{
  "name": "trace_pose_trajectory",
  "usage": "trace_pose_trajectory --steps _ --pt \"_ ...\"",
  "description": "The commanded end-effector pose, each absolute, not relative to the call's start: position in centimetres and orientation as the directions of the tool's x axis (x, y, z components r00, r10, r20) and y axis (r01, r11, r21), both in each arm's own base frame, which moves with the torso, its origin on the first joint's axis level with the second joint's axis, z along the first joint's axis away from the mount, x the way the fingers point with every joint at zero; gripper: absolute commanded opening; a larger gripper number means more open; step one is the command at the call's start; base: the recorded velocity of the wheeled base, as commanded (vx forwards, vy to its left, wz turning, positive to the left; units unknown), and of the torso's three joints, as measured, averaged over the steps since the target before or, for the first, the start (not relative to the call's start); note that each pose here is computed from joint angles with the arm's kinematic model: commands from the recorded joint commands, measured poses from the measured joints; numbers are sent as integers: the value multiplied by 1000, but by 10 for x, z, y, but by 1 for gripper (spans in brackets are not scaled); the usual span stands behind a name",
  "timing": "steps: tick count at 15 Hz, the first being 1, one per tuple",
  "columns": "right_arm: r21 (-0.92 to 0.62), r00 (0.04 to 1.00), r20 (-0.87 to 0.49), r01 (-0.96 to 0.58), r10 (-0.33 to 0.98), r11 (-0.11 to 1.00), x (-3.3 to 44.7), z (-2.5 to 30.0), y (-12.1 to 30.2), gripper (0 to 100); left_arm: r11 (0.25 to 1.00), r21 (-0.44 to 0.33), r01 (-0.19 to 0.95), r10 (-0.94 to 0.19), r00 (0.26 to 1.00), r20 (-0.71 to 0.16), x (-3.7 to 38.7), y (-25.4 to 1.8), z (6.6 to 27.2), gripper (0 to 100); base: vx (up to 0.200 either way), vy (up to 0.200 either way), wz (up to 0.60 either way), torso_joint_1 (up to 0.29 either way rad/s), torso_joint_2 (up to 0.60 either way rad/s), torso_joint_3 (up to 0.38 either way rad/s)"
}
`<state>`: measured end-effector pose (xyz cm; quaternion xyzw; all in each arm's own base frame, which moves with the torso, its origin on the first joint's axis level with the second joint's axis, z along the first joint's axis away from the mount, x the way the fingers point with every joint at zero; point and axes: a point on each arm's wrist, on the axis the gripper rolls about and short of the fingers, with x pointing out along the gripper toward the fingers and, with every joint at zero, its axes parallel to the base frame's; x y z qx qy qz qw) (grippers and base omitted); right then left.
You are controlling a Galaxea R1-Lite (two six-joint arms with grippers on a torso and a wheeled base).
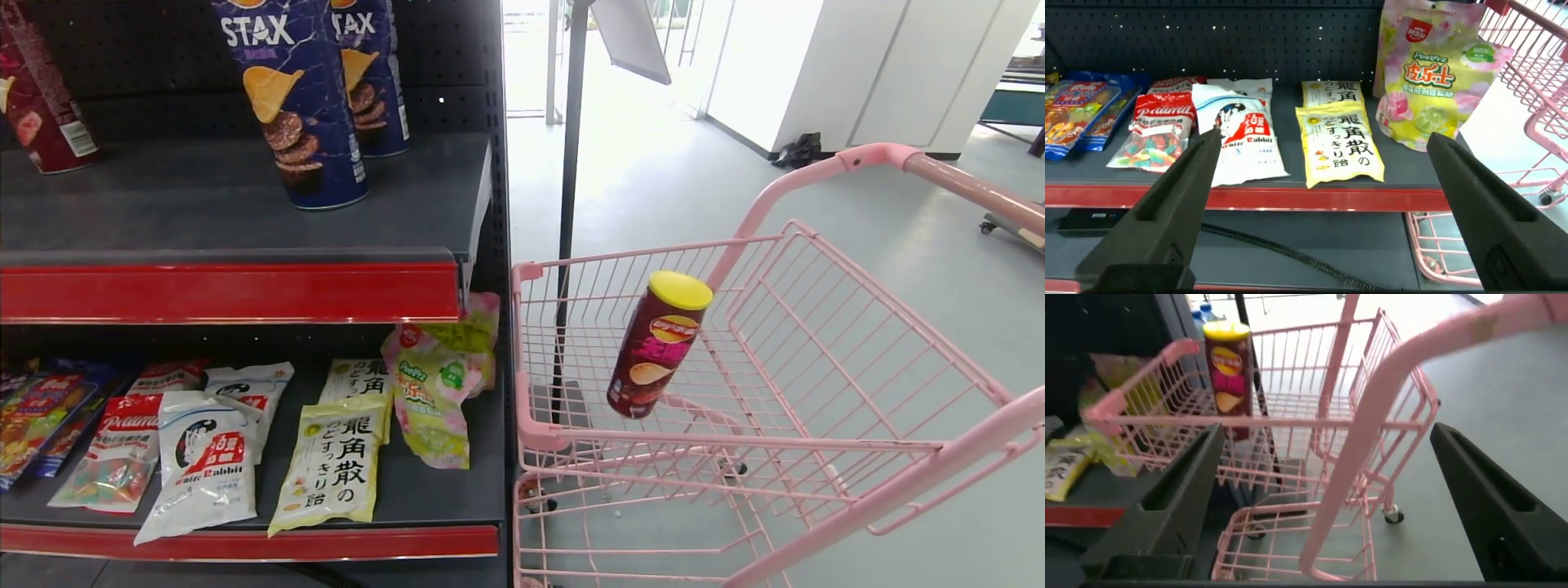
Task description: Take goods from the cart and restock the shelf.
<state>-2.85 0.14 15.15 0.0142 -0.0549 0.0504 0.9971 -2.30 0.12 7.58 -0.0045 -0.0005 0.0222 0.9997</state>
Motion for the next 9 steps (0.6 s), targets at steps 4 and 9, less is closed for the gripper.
trace_pose_trajectory --steps 4,9 --pt "135 951 37 -308 306 942 155 275 8 100 999 -9 -44 44 999 0 -23 1 76 100 0 0 0 0 0 0" --pt "-119 745 -52 -666 665 737 264 244 -11 100 999 -9 -44 44 999 0 -23 1 76 100 0 0 0 0 0 0"
